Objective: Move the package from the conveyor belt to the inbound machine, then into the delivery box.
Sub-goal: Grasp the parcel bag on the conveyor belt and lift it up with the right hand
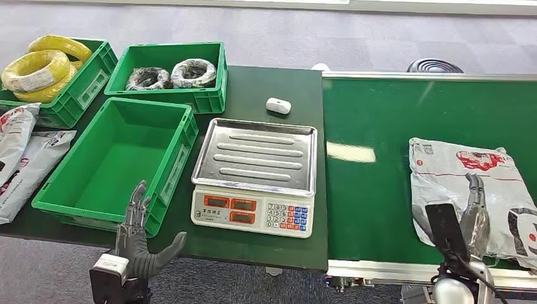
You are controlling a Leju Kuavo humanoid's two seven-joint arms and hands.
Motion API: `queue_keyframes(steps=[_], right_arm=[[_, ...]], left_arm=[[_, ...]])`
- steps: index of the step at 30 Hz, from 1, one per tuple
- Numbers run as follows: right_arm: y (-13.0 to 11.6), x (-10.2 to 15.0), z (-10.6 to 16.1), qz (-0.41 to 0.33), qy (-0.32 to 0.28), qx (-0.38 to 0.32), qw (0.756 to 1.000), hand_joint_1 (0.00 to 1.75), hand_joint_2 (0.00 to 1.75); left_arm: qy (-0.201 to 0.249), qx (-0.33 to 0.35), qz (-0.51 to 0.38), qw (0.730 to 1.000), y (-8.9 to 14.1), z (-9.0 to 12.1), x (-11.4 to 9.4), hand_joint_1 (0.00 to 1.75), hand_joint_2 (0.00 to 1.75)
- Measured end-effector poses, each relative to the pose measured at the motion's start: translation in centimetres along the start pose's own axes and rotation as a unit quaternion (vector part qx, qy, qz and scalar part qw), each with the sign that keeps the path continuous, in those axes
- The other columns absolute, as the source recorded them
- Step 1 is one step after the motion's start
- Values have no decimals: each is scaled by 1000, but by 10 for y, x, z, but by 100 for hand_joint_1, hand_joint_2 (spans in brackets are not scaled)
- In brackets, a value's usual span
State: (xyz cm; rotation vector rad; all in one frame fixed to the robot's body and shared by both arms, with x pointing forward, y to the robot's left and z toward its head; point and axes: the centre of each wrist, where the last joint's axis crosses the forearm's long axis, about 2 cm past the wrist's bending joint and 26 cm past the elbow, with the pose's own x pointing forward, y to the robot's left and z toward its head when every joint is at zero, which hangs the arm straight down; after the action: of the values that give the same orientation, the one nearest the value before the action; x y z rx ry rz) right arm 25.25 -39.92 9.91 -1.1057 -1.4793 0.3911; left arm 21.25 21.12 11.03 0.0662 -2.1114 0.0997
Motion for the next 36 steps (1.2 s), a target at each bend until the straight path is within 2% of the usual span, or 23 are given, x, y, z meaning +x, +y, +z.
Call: queue_keyframes(steps=[7,13,16,19,20,22,24,26,30,32,36], right_arm=[[-9,-20,-39,52,33,0,998,0,175],[-20,-48,-101,133,136,56,980,0,175],[-20,-59,-118,161,216,129,954,0,175],[-14,-70,-118,208,312,241,895,0,175],[-10,-74,-115,224,334,273,874,6,175],[-4,-80,-107,246,360,322,840,43,175],[-1,-84,-102,255,369,351,822,120,175],[0,-85,-101,259,373,368,811,170,175],[-2,-82,-107,260,375,389,800,175,175],[-3,-80,-111,263,373,380,804,175,175],[-1,-74,-115,262,346,293,852,175,175]], left_arm=[[-5,0,1,1000,-3,-4,1,0,175],[-14,8,2,1000,-3,-11,2,0,175],[-17,10,5,1000,-3,-15,3,0,175],[-22,6,11,1000,-4,-21,4,0,175],[-24,5,12,1000,-4,-23,4,0,175],[-26,5,14,1000,-4,-27,3,0,175],[-27,5,15,1000,-4,-29,1,0,175],[-27,4,15,1000,-4,-29,0,0,175],[-26,3,14,1000,-4,-31,-3,0,175],[-25,3,13,1000,-4,-31,-4,0,175],[-20,9,9,1000,-2,-26,-3,0,175]])
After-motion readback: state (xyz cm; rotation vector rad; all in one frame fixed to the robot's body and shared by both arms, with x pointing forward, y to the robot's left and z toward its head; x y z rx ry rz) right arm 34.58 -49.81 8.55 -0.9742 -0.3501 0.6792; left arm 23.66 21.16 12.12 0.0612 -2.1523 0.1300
